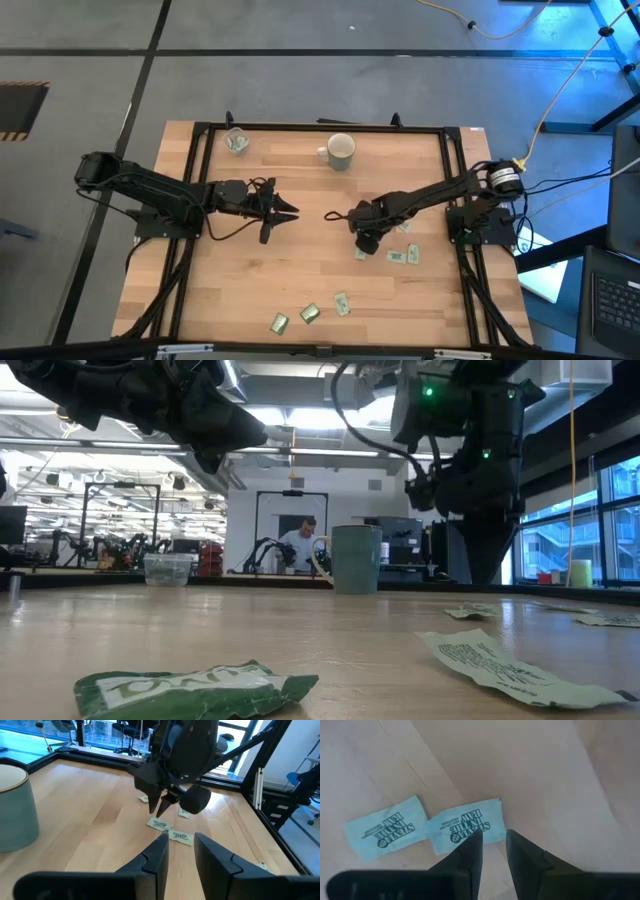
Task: Pick and place Stevia / Truvia into bins
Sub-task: Put the stevia packet into the transparent bin
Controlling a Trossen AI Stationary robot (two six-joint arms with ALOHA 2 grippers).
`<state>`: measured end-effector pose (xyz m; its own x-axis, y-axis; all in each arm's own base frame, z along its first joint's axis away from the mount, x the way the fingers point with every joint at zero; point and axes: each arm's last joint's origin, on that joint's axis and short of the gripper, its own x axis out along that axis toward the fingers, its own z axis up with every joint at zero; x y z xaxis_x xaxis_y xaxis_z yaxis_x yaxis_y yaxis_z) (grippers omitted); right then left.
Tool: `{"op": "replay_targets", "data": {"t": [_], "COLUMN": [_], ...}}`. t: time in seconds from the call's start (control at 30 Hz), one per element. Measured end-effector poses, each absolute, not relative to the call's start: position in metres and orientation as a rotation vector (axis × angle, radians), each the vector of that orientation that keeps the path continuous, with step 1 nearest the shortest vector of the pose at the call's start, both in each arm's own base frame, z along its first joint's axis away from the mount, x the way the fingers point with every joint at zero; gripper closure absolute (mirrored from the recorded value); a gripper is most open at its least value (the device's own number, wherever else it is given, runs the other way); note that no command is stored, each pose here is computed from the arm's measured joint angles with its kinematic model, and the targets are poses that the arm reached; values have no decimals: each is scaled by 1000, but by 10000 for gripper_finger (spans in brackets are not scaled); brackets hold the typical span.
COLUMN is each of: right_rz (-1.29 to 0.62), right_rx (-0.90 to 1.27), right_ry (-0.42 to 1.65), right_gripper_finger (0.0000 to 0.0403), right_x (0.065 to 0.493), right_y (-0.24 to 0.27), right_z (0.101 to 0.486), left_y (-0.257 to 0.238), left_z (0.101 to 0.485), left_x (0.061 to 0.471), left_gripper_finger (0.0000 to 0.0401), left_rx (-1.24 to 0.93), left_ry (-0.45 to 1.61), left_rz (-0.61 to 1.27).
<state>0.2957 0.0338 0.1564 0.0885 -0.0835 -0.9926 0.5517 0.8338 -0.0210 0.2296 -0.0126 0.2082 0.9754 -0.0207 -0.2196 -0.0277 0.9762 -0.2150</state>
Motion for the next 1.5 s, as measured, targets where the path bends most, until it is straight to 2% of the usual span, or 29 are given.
{"op": "replay_targets", "data": {"t": [0.47, 0.6, 0.83, 0.97, 1.1, 1.5], "right_rz": [-467, -465, -455, -457, -494, -540], "right_rx": [390, 389, 364, 313, 210, -232], "right_ry": [1493, 1498, 1500, 1488, 1476, 1144], "right_gripper_finger": [317, 335, 393, 394, 396, 401], "right_x": [303, 302, 302, 303, 306, 353], "right_y": [35, 36, 35, 35, 32, 28], "right_z": [131, 130, 130, 133, 141, 201], "left_y": [-12, -11, -11, -11, -11, -3], "left_z": [206, 206, 206, 206, 206, 206], "left_x": [229, 229, 229, 229, 229, 229], "left_gripper_finger": [315, 315, 315, 315, 315, 310], "left_rx": [-215, -211, -211, -211, -238, -464], "left_ry": [240, 239, 240, 240, 238, 188], "left_rz": [32, 60, 64, 65, 68, 250]}}
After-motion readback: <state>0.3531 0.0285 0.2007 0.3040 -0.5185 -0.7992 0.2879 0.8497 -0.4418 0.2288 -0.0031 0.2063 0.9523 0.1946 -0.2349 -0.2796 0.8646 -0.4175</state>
